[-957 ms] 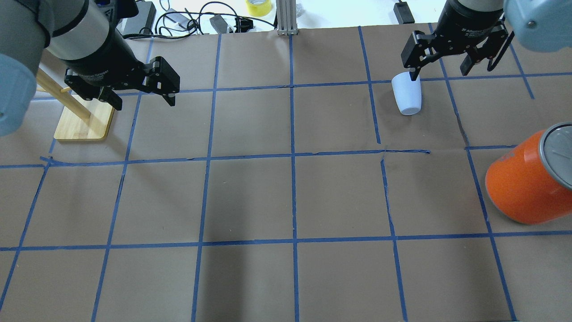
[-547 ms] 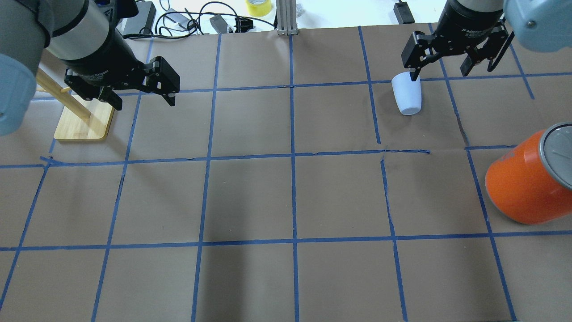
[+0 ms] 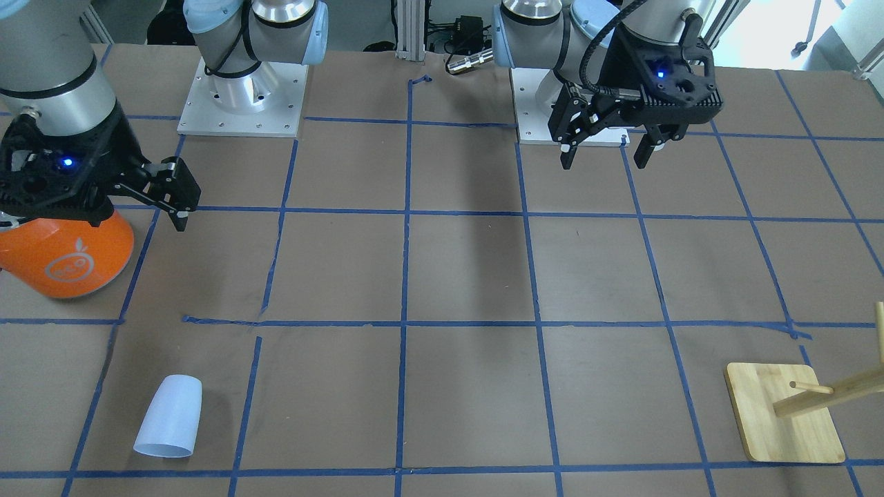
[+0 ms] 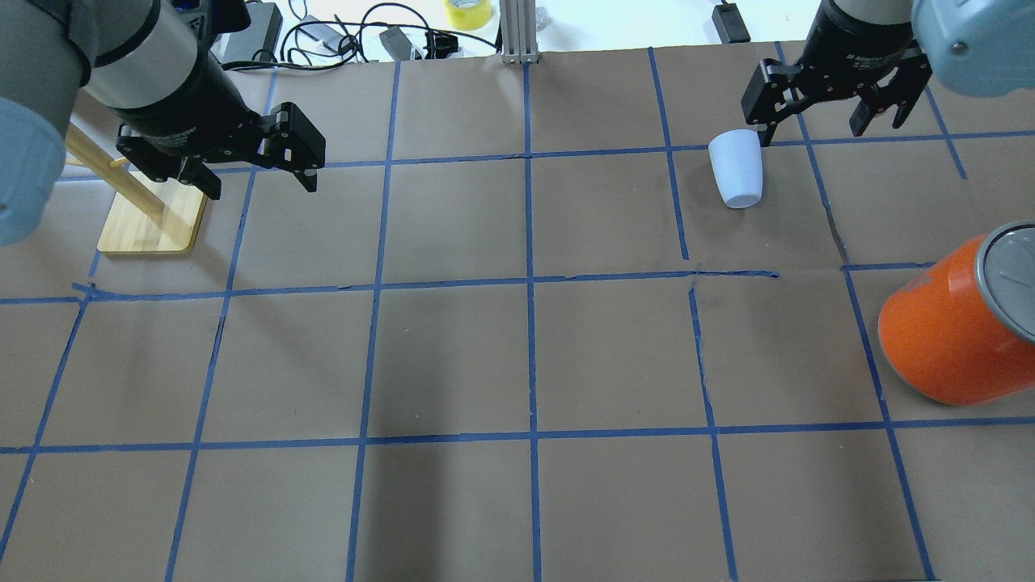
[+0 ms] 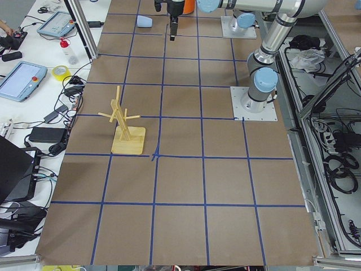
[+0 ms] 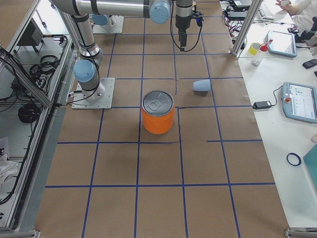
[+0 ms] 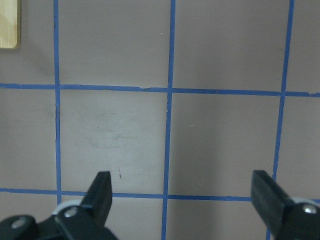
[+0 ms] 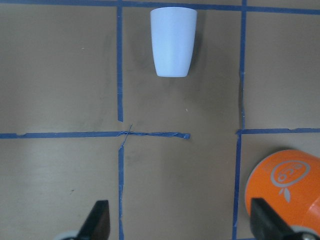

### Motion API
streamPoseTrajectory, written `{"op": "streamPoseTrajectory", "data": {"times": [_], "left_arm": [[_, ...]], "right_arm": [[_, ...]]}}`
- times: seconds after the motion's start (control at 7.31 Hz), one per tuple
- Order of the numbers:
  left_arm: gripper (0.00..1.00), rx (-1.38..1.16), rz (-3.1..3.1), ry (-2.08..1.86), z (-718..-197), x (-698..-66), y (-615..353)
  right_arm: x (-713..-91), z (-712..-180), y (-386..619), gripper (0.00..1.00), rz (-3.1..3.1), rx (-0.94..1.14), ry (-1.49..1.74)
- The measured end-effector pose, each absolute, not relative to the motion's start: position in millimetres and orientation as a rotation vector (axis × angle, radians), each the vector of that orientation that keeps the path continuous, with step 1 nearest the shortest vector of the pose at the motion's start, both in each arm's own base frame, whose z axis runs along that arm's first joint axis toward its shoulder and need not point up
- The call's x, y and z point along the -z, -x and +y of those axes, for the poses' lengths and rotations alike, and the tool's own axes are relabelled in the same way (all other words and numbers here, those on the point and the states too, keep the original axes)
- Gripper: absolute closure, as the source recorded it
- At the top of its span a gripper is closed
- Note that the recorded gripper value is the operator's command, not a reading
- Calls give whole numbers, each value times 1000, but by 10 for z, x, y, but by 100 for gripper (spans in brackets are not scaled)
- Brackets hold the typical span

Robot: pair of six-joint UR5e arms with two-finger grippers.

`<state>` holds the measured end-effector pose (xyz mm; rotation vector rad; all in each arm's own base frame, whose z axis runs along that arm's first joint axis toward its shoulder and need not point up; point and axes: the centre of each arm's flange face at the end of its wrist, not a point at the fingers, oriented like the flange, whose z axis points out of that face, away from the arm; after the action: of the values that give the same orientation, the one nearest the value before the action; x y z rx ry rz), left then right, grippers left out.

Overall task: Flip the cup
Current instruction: 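Move the right gripper down over the mouth-down white cup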

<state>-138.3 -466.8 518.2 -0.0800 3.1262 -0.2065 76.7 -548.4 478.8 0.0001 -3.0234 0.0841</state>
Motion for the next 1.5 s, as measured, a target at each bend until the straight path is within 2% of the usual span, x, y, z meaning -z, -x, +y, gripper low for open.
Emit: {"op": "streamPoseTrajectory", "data": {"times": [0.41,1.09,1.5], "left_arm": [[0,206,3125,80,-4668,-5181,1382],[0,206,3126,80,-4668,-5181,1384],[0,206,3126,80,-4668,-5181,1384]], "right_arm": [[-4544,-5731,-303,0,-3025,-88,-66],[-3342,-6570,-180,0,-3074,-176,-43],[-2678,-6798,-226,0,-3136,-137,139]]}}
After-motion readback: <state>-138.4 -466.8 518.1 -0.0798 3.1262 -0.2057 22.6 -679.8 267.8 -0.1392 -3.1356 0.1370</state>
